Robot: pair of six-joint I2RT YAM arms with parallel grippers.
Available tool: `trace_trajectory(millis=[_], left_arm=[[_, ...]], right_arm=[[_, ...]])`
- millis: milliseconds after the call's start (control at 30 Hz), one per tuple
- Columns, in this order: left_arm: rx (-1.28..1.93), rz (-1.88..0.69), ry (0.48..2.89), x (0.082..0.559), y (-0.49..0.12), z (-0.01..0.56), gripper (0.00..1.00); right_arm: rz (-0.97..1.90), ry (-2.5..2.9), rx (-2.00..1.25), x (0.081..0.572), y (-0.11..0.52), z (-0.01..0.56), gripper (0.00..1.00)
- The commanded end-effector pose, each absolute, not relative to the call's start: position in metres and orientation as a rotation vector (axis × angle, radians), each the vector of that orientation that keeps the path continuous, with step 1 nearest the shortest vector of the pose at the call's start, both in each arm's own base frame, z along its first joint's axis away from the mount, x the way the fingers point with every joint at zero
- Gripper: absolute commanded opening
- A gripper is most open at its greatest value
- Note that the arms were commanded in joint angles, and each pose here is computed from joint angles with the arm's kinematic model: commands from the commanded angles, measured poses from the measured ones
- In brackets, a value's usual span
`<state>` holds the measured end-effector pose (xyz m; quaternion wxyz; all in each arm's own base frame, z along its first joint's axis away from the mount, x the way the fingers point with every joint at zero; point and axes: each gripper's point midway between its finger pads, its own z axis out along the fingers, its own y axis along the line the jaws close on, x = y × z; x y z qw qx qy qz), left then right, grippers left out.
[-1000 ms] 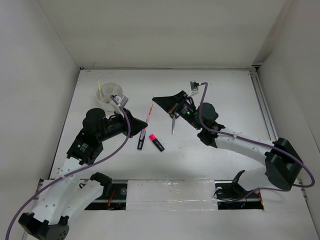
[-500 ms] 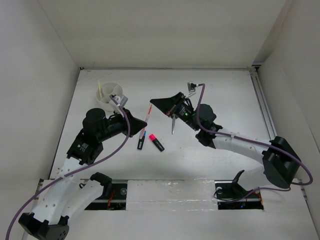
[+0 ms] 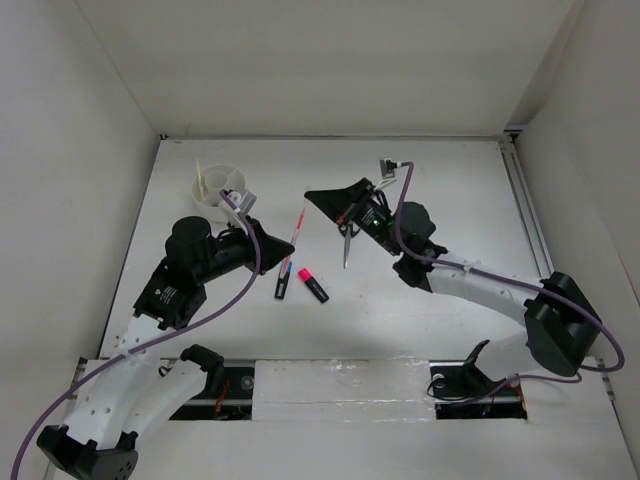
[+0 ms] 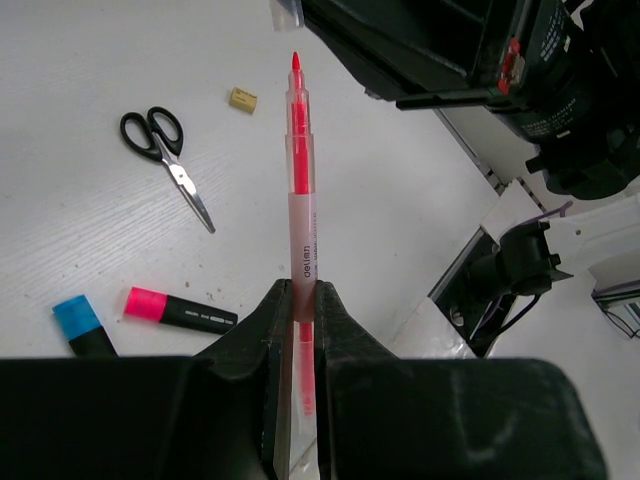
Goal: Sort the stationery into containers
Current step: Close the pen cap on the pen.
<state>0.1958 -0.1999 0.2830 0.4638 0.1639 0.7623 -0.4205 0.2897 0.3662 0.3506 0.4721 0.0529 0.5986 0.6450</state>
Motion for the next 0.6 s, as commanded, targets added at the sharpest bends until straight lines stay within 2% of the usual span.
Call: trace_trajectory(millis=[0,167,567], left_arm=[[0.434,-1.038,1.808,0.195,-0.201,0.296,0.0],[0.433,-1.038,1.818,0.196,-0.202,0.294,0.0],[0.424,-1.03,1.828,0.199,-0.201,0.292,0.0]], right_arm=[[1.577,1.356,0.085,0.295,0.355,0.388,0.0],[1.56,1.367,0.081,0.303,0.347,0.381,0.0],[1.659,1.377,0.051,0.286,0.364,0.371,0.0]])
